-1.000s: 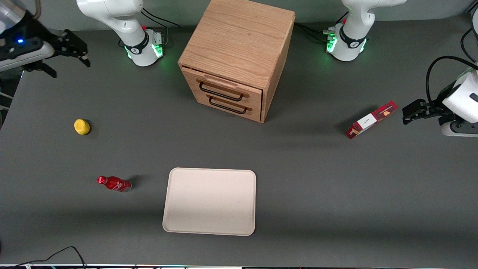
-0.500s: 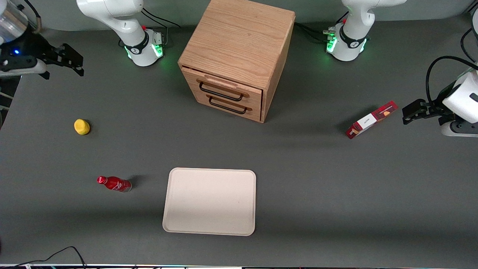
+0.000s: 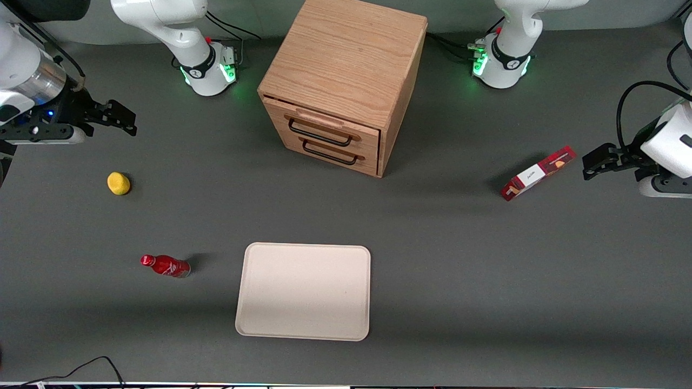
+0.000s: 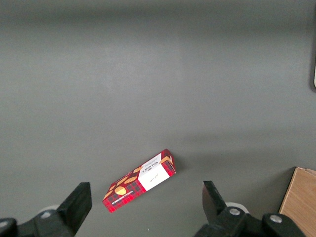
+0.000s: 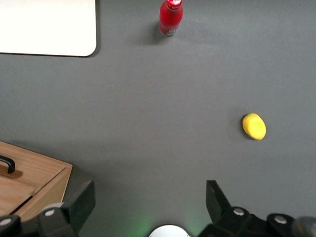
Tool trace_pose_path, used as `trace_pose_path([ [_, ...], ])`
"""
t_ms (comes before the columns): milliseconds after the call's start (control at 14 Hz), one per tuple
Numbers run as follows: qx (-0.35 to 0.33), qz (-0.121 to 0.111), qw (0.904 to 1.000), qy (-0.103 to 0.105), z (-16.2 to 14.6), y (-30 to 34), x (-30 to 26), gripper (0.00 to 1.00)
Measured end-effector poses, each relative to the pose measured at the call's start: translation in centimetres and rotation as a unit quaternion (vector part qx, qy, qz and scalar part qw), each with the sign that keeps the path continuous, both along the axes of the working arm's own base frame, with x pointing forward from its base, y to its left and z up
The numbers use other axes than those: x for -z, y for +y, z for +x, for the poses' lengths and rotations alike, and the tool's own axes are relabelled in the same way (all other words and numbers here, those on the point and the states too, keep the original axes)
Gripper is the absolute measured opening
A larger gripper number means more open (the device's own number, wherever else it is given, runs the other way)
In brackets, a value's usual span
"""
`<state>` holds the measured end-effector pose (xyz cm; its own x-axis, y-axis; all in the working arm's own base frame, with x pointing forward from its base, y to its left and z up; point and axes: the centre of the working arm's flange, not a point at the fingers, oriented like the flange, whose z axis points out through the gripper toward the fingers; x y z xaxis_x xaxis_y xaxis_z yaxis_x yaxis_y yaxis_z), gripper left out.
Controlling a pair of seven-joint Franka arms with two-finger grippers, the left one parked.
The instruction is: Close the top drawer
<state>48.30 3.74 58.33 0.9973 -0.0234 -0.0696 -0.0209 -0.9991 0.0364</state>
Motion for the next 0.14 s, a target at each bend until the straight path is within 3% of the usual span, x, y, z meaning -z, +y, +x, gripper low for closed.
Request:
trace_pose_path([
  [143,0.002,0.0,1.0,0.004,0.57,-0.1,0.62,1.0],
])
